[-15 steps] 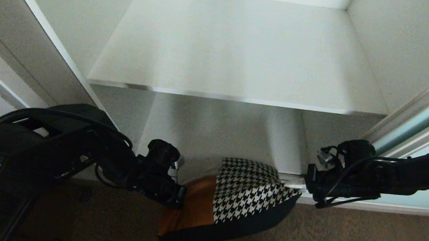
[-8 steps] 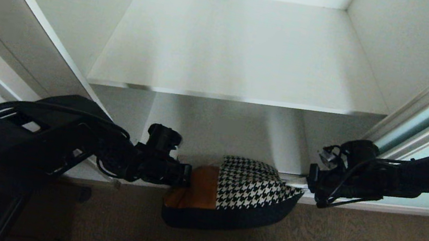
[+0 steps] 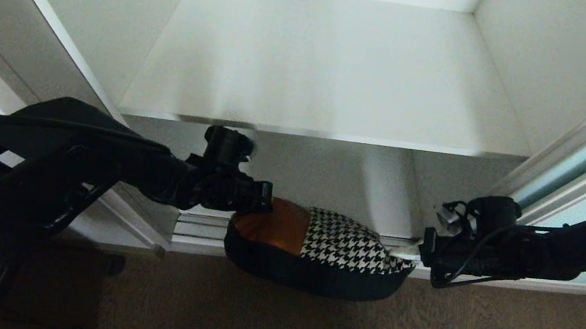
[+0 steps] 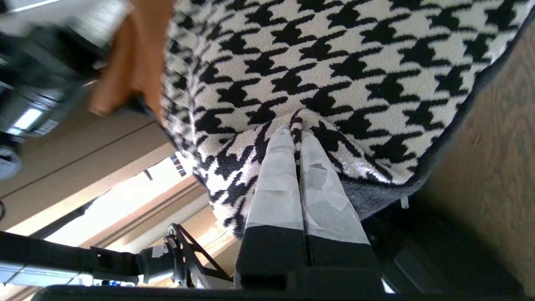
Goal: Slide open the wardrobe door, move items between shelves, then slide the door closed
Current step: Place the pillow on the lower shelf
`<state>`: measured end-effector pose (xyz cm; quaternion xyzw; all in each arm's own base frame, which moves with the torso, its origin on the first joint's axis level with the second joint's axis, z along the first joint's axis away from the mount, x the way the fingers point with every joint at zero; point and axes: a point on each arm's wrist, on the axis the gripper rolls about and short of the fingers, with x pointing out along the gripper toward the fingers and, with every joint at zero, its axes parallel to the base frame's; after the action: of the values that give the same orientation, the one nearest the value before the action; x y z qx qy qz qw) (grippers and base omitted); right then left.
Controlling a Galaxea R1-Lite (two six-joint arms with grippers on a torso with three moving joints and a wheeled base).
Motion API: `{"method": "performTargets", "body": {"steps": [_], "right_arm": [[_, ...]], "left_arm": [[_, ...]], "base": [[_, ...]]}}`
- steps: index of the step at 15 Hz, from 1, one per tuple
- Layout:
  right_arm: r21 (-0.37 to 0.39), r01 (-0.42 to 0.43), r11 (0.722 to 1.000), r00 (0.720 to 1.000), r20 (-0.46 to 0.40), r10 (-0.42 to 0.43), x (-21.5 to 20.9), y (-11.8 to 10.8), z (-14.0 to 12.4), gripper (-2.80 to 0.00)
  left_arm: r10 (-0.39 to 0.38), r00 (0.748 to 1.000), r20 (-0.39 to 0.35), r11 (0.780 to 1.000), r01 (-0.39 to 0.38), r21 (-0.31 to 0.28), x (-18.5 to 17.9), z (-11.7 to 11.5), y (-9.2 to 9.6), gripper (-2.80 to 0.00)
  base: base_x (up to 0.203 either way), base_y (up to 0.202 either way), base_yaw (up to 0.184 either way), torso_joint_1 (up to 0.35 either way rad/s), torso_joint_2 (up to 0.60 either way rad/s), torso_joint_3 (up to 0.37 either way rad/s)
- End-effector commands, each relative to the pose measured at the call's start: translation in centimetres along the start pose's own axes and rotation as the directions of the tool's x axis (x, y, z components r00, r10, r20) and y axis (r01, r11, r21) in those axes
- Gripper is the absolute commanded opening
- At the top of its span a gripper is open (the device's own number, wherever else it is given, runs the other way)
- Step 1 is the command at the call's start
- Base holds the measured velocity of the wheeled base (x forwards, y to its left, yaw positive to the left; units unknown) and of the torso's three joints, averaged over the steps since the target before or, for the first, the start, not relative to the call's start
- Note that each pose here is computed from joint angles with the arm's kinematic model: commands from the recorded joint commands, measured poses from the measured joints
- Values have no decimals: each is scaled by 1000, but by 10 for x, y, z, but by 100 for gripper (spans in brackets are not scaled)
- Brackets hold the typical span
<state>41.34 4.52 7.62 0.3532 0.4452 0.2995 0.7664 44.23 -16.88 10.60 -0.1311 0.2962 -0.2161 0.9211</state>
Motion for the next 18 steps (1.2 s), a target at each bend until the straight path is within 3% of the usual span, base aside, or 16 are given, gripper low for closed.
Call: {"method": "performTargets", "body": {"steps": [1,8,11,12,15,18], "right_arm": [[-1,-8,1000,1000,-12,8,3,2,-4,-280],[-18,-19,1000,999,-26,18,7,9,-8,-280],[-62,-20,998,999,-42,17,8,8,-14,-280],[-70,-19,997,999,-48,16,9,7,-16,-280],[-70,-17,997,998,-53,14,12,6,-17,-280],[-63,-15,998,998,-54,11,14,3,-16,-280]], "left_arm": [[-22,998,58,1000,21,11,-6,24,-9,-280],[-67,981,180,997,59,50,-16,60,-21,-280],[-75,976,204,996,65,57,-22,67,-23,-280],[-68,980,187,997,59,50,-24,63,-21,-280],[-17,999,49,1000,16,24,-12,23,-6,-280],[28,997,-73,1000,-29,-8,8,-15,11,-280]], "base": [[0,0,0,0,0,0],[0,0,0,0,0,0],[0,0,0,0,0,0],[0,0,0,0,0,0],[0,0,0,0,0,0],[0,0,0,0,0,0]]}}
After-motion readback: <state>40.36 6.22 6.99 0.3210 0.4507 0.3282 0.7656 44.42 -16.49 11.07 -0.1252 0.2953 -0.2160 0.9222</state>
